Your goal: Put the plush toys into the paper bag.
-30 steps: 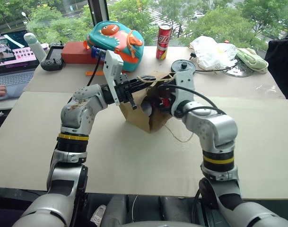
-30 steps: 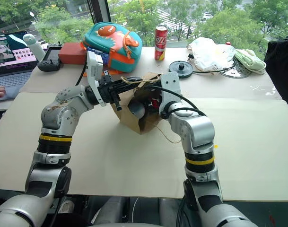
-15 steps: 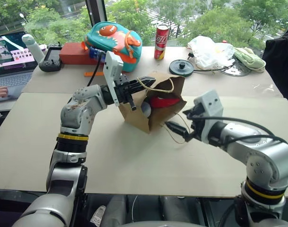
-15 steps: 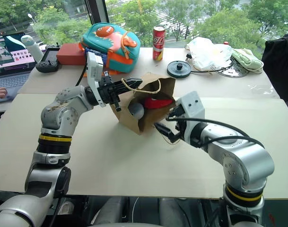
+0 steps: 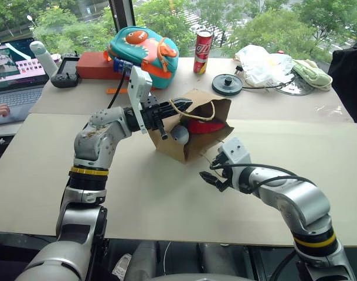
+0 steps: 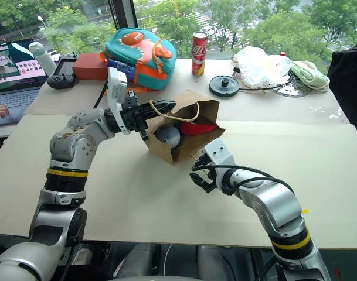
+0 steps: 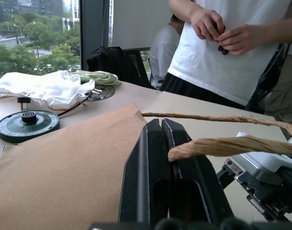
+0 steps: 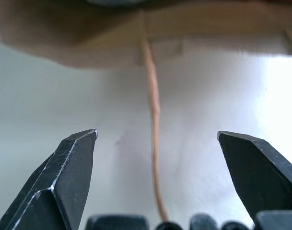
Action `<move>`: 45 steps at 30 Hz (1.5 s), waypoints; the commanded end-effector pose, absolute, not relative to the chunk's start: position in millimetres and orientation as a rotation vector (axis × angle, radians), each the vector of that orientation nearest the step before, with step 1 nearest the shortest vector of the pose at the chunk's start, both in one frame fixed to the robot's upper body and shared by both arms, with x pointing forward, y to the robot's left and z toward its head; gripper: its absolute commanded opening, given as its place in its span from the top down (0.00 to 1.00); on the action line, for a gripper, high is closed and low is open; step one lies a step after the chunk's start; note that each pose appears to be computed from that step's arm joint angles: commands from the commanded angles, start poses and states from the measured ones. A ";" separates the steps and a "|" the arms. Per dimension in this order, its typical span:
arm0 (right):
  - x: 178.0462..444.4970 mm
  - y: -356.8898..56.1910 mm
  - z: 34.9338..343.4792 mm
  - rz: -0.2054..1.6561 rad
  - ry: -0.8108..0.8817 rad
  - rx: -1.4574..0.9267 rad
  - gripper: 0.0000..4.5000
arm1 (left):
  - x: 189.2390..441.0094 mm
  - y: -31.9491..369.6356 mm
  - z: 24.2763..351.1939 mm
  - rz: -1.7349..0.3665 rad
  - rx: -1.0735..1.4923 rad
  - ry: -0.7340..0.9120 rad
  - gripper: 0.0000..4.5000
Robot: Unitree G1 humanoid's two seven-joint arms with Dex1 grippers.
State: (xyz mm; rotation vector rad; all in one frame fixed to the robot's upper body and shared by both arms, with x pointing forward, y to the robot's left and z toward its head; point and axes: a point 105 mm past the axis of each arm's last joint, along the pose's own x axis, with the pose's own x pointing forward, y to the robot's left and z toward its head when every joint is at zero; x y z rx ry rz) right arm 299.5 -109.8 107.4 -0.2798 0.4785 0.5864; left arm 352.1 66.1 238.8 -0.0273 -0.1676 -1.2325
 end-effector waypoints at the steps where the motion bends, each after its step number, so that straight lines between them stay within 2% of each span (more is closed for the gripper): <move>1: 303.2 -106.1 119.1 0.596 0.405 -0.272 0.23 | 345.2 63.0 250.4 -1.255 -0.002 -0.215 1.00; 11: 297.4 -97.2 124.6 0.642 0.392 -0.236 0.98 | 345.3 62.7 250.6 -1.254 -0.003 -0.216 1.00; 20: 295.0 -98.0 132.7 0.646 0.361 -0.233 0.98 | 345.3 61.2 251.0 -1.265 -0.005 -0.217 1.00; 24: 293.2 -101.6 163.8 0.638 0.246 -0.232 0.98 | 344.3 58.6 254.8 -1.284 -0.017 -0.237 1.00; 30: 290.3 -123.6 230.6 0.569 0.066 -0.347 0.98 | 353.8 59.5 286.7 -1.225 -0.205 -0.316 1.00; 35: 279.9 -115.5 259.5 0.616 0.001 -0.411 0.98 | 356.3 64.5 286.4 -1.171 -0.346 -0.290 1.00; 39: 274.4 -98.9 263.4 0.680 -0.012 -0.427 0.98 | 358.4 69.1 261.9 -1.129 -0.354 -0.227 1.00; 45: 274.3 -68.9 244.7 0.758 0.046 -0.451 0.98 | 356.4 78.5 232.2 -1.115 -0.347 -0.144 1.00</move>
